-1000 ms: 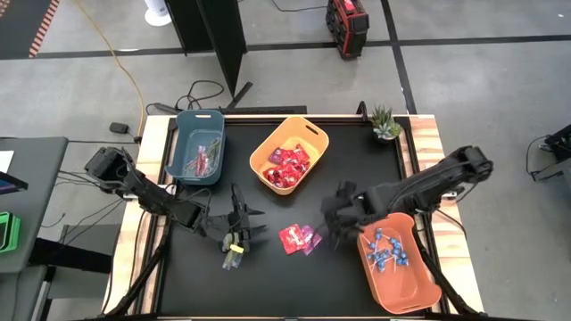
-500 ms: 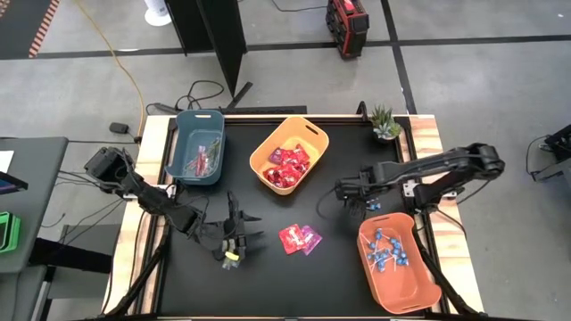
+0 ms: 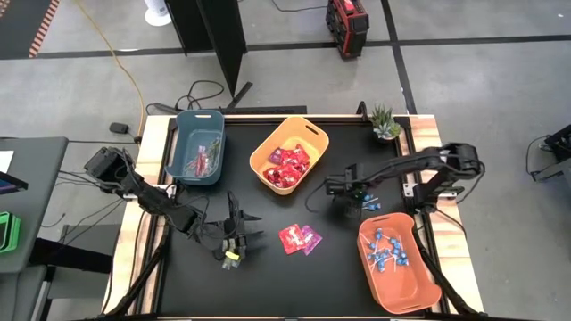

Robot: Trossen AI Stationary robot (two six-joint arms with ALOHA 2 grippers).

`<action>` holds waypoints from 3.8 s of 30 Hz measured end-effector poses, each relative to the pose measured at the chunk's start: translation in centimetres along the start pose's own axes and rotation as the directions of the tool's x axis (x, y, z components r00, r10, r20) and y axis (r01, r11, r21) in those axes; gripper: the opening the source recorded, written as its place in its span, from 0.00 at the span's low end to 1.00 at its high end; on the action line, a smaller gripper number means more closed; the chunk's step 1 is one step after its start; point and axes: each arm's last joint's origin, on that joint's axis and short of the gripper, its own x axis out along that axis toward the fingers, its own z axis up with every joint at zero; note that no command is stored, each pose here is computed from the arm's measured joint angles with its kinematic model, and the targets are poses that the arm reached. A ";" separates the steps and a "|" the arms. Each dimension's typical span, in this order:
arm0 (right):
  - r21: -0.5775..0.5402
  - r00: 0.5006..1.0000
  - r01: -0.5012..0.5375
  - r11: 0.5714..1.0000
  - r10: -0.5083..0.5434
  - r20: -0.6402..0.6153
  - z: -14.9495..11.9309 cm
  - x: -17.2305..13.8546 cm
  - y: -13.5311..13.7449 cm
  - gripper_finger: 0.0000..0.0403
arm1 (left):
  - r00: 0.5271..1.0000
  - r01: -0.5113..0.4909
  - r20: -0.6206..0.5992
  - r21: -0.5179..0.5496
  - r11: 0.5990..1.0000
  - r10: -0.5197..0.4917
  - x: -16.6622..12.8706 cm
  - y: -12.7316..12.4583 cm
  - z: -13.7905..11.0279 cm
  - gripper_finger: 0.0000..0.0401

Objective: Sort candy
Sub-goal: Put the blue lollipop into the orange bin, then put the red candy into the yellow bin

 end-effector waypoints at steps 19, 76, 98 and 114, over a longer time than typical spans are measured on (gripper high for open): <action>-0.009 1.000 -0.026 1.000 0.026 0.004 0.2 2.2 -1.5 0.04 | 1.000 -0.009 -0.011 0.008 1.000 0.009 0.0 0.1 -0.1 0.44; 0.280 0.775 -0.269 0.922 0.034 0.631 -15.2 -12.2 14.1 0.67 | 0.973 0.231 -0.052 0.135 0.963 -0.226 1.3 1.0 0.0 0.44; -0.114 0.154 0.178 0.977 0.087 0.984 -7.1 -16.7 19.7 0.67 | 0.926 0.354 -0.155 0.045 0.934 -0.344 2.6 2.3 0.5 0.44; -0.228 0.122 0.263 0.938 0.202 0.972 -6.8 -17.3 19.9 0.67 | 0.907 0.411 -0.168 0.160 0.897 -0.386 6.7 3.0 -0.2 0.44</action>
